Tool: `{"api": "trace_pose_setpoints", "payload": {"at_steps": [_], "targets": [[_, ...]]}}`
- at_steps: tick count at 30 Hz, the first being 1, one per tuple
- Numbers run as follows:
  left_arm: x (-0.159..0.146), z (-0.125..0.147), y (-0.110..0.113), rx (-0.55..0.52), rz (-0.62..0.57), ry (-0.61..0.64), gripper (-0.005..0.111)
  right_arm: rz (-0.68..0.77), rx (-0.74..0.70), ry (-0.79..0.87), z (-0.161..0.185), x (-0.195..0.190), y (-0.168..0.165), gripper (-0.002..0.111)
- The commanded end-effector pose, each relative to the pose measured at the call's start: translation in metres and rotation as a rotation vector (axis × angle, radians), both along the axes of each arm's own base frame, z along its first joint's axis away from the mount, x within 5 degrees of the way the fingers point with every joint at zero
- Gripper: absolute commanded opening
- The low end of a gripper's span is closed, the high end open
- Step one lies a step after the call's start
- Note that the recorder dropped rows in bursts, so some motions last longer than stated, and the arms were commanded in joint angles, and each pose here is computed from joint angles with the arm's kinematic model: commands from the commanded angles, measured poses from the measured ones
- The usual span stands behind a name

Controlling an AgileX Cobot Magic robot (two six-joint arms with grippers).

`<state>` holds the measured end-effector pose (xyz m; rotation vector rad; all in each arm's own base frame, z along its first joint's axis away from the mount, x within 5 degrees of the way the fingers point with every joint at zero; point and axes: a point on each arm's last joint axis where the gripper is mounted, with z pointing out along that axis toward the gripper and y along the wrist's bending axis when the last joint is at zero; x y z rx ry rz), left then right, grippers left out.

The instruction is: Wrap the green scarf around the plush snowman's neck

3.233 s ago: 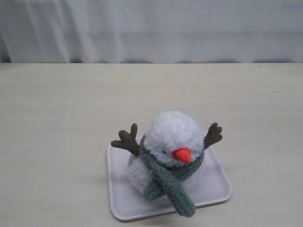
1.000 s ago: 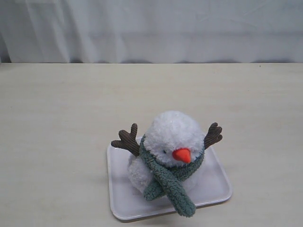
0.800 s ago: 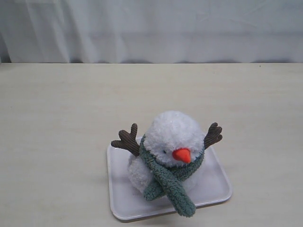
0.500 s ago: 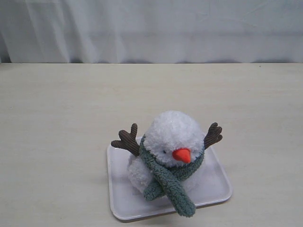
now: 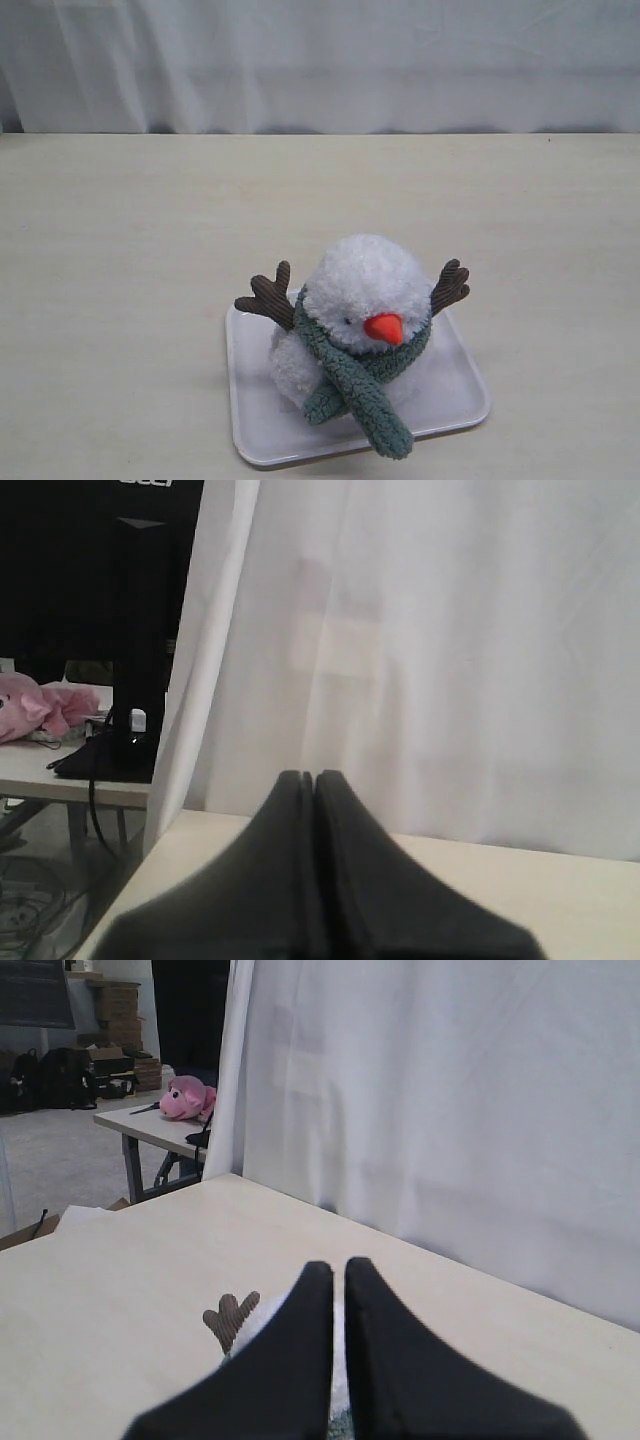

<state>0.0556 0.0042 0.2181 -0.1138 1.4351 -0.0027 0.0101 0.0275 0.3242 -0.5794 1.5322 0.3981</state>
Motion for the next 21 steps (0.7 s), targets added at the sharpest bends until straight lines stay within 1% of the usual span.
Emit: {"api": "trace_pose_setpoints", "payload": {"at_steps": [1, 7, 15, 19, 21], "targets": [[0.000, -0.001, 0.000, 0.053, 0.008, 0.009, 0.000, -0.004, 0.005, 0.001, -0.001, 0.000, 0.000, 0.004], [0.001, -0.013, 0.001, 0.113, 0.021, 0.144, 0.000, -0.004, 0.005, 0.001, -0.001, 0.000, 0.000, 0.004], [-0.001, -0.028, 0.002, 0.098, 0.025, 0.304, 0.000, -0.004, 0.005, 0.001, -0.001, 0.000, 0.000, 0.004], [-0.002, -0.033, 0.003, 0.093, 0.026, 0.360, 0.000, -0.004, 0.005, 0.001, -0.001, 0.000, 0.000, 0.004], [-0.002, -0.033, 0.003, 0.093, 0.024, 0.362, 0.000, -0.004, 0.005, 0.001, -0.001, 0.000, 0.000, 0.004]]}}
